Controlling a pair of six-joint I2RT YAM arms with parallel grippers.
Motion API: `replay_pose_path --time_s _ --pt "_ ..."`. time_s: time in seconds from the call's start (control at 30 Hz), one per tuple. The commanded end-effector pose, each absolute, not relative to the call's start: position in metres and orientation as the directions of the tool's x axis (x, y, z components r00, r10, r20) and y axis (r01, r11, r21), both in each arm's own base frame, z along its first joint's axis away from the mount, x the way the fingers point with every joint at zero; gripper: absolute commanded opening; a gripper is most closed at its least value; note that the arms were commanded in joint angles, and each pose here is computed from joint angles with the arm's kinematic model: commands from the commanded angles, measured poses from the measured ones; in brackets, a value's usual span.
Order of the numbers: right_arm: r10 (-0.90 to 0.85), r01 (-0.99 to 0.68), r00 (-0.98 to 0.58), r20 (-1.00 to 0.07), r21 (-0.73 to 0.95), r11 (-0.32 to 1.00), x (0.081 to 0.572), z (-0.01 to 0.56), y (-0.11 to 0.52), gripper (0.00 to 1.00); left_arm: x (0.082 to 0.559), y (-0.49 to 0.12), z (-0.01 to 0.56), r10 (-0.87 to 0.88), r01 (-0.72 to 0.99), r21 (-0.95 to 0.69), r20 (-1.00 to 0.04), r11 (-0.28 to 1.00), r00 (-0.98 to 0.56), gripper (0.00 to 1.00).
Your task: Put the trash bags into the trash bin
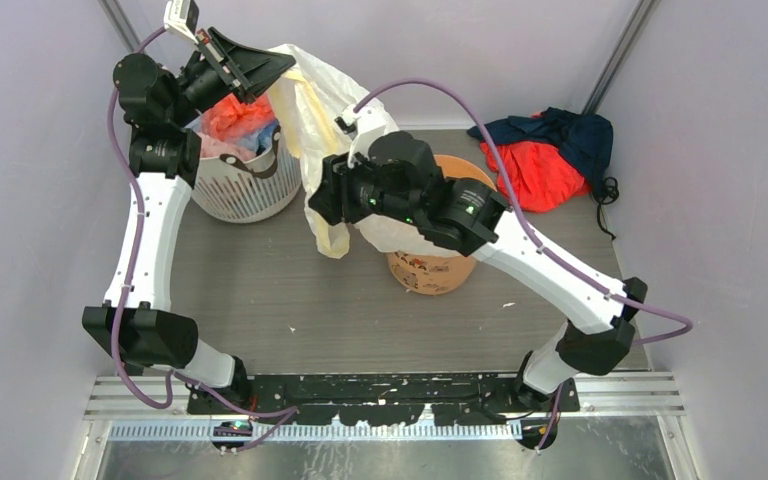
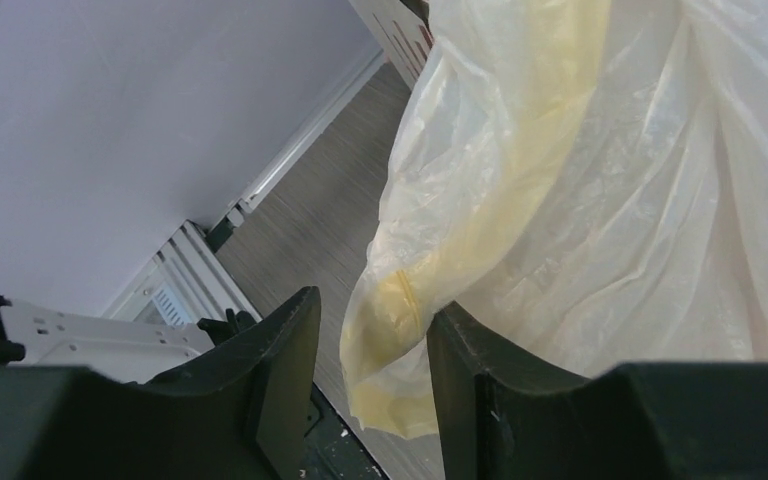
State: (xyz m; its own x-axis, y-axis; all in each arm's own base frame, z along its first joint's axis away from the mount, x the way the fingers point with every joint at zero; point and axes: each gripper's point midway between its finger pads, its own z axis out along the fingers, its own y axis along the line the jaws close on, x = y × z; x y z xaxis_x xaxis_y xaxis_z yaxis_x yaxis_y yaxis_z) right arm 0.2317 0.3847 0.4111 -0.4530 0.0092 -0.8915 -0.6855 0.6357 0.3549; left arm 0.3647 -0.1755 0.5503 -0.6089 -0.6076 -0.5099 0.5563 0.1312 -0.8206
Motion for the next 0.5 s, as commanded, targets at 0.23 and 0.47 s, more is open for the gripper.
replay_pose_path --time_s 0.23,0.47 --pt "0.182 -0.657 -0.461 -0.868 0.472 0.588 0.238 0.441 0.402 0.45 0.352 -0.173 0.576 -0.620 0.622 -0.772 -0.553 0.129 -0.557 0.00" --pt "0.360 -0.603 -0.466 -0.808 0.588 0.539 0.242 0.440 0.401 0.45 0.352 -0.173 0.580 -0.628 0.625 -0.772 -0.544 0.116 -0.556 0.01"
